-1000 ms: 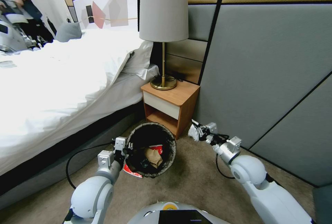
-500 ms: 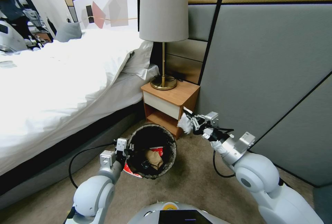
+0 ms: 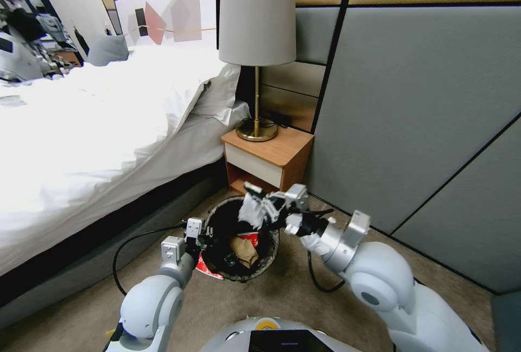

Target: Pick up the trash bin, then pick up the garbage from the floor and place it into the trash bin.

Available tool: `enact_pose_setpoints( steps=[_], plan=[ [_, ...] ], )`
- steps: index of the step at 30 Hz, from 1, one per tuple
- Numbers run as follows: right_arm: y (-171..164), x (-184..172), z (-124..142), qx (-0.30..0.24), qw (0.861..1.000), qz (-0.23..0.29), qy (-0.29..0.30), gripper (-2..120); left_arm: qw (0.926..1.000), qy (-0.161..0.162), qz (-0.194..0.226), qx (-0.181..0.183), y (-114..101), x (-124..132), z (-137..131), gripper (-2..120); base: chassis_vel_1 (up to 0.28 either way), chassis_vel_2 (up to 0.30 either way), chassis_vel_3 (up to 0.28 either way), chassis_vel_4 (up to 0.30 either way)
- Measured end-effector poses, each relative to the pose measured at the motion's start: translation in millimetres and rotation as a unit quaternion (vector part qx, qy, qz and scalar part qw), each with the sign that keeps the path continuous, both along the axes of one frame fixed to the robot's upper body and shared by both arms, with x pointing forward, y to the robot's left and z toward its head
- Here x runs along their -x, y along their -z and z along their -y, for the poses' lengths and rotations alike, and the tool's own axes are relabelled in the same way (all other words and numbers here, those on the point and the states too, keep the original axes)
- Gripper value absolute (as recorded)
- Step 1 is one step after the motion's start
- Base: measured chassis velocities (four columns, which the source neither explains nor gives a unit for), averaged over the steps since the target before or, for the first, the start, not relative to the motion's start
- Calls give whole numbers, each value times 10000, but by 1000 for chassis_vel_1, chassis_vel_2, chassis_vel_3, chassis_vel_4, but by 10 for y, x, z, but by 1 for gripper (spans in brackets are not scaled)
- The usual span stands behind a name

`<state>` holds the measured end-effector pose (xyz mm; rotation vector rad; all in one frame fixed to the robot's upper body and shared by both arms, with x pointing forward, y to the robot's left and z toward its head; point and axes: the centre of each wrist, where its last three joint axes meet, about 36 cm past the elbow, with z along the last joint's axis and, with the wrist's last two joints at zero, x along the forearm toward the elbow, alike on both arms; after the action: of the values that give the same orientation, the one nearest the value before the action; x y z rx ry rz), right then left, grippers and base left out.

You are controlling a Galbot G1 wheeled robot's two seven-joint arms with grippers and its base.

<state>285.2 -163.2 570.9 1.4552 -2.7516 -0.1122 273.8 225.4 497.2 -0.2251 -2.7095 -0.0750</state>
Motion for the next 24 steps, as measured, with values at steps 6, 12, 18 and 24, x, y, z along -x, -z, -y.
enact_pose_setpoints(
  steps=[6,12,18,24],
  plan=[
    [148,6,-44,156,9998,-75,17,0,10000,16,17,-32,-24,18,-7,1,0,0,0,0],
    [246,43,-116,312,9993,-192,-59,4,10000,23,24,-19,-31,27,10,1,0,0,0,0],
    [364,40,-164,499,9985,-242,1,22,10000,23,34,-19,-34,29,24,1,0,0,0,0],
    [424,-5,-178,564,9981,-202,134,51,10000,32,55,-29,-47,31,22,1,0,0,0,0]
  ],
)
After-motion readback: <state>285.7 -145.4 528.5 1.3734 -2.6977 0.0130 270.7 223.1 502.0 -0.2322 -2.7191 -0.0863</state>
